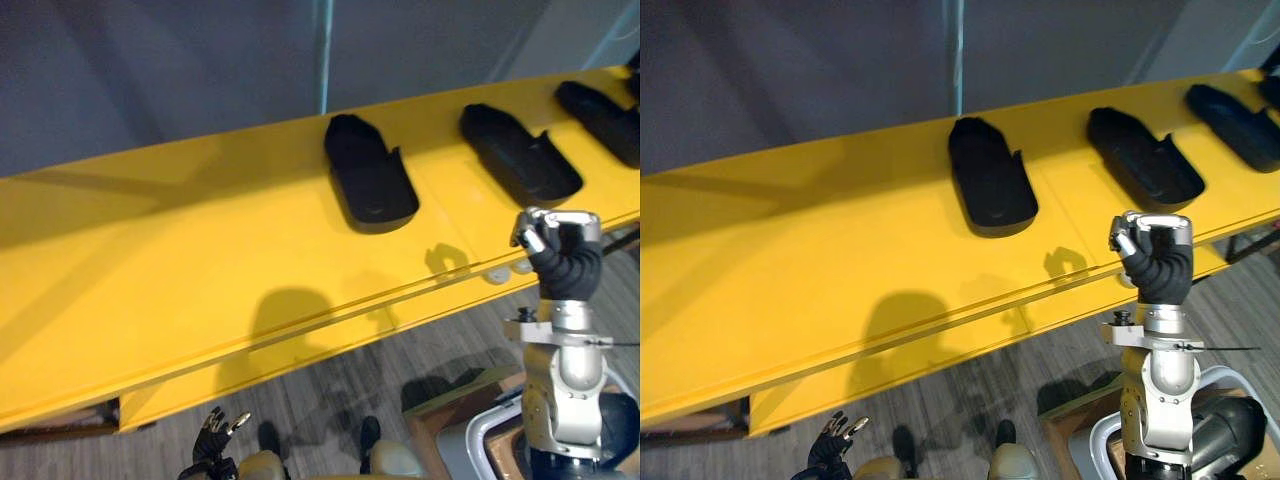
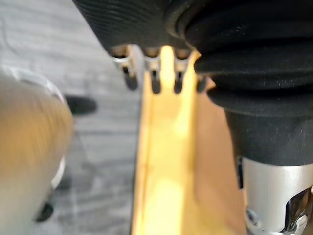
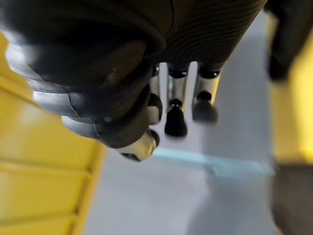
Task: Walk over and take plastic housings, then place them on the shelf
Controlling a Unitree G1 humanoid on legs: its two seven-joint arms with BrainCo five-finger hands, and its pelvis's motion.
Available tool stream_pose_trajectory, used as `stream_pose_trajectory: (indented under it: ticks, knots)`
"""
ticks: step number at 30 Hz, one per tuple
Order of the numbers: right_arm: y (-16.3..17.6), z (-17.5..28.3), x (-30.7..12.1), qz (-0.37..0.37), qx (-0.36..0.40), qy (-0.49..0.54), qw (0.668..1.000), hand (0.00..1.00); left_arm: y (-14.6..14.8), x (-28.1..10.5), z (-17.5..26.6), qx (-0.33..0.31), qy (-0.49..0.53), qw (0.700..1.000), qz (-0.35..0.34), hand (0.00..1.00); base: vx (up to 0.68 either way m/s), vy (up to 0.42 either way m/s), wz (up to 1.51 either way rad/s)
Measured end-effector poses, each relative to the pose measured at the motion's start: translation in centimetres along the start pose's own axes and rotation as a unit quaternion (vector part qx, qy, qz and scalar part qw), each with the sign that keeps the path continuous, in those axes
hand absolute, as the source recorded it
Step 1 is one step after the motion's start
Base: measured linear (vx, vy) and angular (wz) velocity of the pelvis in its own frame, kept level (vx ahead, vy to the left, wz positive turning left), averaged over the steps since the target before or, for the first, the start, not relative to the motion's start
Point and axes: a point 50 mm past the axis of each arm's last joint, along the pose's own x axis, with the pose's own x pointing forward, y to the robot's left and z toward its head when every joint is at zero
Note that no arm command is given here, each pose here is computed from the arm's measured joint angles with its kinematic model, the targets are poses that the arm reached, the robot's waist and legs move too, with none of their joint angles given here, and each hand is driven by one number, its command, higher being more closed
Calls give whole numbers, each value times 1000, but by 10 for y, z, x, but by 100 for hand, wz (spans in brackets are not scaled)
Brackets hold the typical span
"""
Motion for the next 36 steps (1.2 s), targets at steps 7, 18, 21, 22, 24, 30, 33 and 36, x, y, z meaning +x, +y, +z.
stream_pose_trajectory:
  ticks: [7, 18, 21, 22, 24, 30, 33, 36]
  knots:
    - [-27, -42, -64, -141, -8, 163, 977, 0, -4, -3, -19, 26, 46, 999, -8, 0, -25, 7, -47]
    - [24, -66, -41, -46, 105, 153, 982, 0, -11, -2, -13, -13, 24, 999, -16, 0, -39, 21, -58]
    - [29, -70, -34, -41, 109, 155, 981, 0, -15, 0, -8, -10, 12, 1000, -23, 0, -82, 139, -14]
    - [31, -73, -33, -47, 109, 163, 979, 0, -18, 3, -2, -7, 3, 999, -31, 0, -96, 188, -13]
    - [34, -77, -36, -62, 113, 176, 976, 0, -22, 8, 9, 1, -11, 999, -40, 0, -158, 211, -35]
    - [43, -85, -61, -66, 133, 215, 965, 0, -11, 10, 18, 8, -12, 1000, -23, 0, -221, 131, -74]
    - [49, -83, -62, -47, 140, 204, 968, 0, -6, 11, 17, 1, 5, 1000, -5, 0, -111, 3, -55]
    - [66, -84, -60, -31, 152, 207, 966, 0, 9, 9, 14, -1, 12, 1000, 20, 0, -54, -130, -62]
